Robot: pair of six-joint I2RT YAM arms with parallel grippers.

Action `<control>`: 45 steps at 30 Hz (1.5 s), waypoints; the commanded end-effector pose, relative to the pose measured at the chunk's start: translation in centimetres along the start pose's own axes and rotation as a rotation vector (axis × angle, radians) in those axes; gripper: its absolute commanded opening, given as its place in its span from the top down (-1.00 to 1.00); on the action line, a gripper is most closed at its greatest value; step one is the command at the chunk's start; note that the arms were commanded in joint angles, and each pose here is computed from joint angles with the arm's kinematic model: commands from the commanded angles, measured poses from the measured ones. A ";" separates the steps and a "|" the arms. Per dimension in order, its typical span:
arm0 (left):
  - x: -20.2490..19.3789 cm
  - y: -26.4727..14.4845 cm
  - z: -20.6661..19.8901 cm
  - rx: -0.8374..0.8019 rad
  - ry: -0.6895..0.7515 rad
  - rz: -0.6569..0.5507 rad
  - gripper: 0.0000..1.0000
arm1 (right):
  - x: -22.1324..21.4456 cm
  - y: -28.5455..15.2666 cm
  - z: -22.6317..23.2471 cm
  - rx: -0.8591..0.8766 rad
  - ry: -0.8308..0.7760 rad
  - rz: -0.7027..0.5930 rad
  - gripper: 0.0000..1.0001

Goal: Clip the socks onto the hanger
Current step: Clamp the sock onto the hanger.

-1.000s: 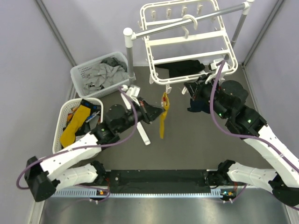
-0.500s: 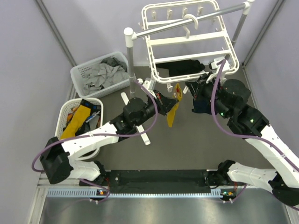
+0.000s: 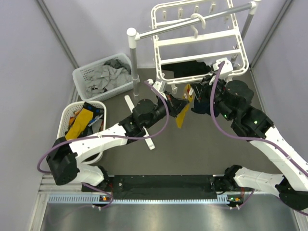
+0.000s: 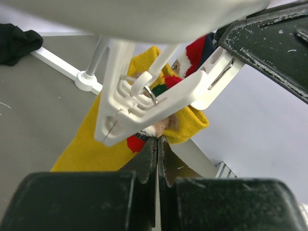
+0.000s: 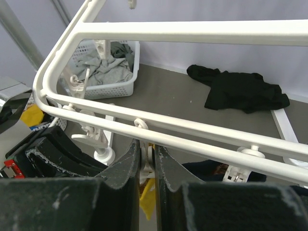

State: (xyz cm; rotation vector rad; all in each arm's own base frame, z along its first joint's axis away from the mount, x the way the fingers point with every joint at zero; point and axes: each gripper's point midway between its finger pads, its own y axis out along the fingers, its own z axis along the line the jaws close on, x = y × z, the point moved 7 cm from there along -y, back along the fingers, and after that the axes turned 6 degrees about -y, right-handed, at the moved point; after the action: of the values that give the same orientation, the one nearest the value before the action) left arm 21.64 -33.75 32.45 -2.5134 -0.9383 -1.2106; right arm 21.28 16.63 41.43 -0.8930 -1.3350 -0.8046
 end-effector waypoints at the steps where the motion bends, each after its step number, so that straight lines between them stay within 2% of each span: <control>1: 2.2 0.8 -2.1 -0.063 0.017 -0.087 1.00 | 1.3 -0.2 -0.3 -0.010 -0.007 -0.038 1.00; 22: 2.9 -0.3 -4.1 -0.086 0.038 -0.126 1.00 | -0.7 0.3 -0.8 -0.060 -0.022 0.002 1.00; 37: 3.0 0.3 -4.9 -0.098 0.046 -0.137 1.00 | -1.4 0.2 -0.4 -0.033 0.011 0.011 0.99; 39: 3.0 0.4 -5.1 -0.108 0.045 -0.135 1.00 | -1.4 0.2 -0.4 -0.033 0.010 0.013 0.95; 42: 3.0 0.4 -5.2 -0.110 0.049 -0.133 1.00 | -1.2 0.0 -0.5 -0.039 0.010 0.008 0.75; 43: 2.9 0.5 -5.1 -0.107 0.053 -0.132 1.00 | -1.2 0.0 -0.5 -0.041 0.012 0.006 0.59; 45: 2.8 0.5 -4.9 -0.104 0.059 -0.127 1.00 | -1.2 -0.1 -0.6 -0.044 0.010 0.003 0.43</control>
State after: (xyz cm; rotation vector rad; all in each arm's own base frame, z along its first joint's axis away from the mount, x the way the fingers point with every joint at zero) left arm 20.15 -34.95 34.79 -2.4900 -0.9703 -1.3163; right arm 21.70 16.50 40.18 -0.9261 -1.3132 -0.8317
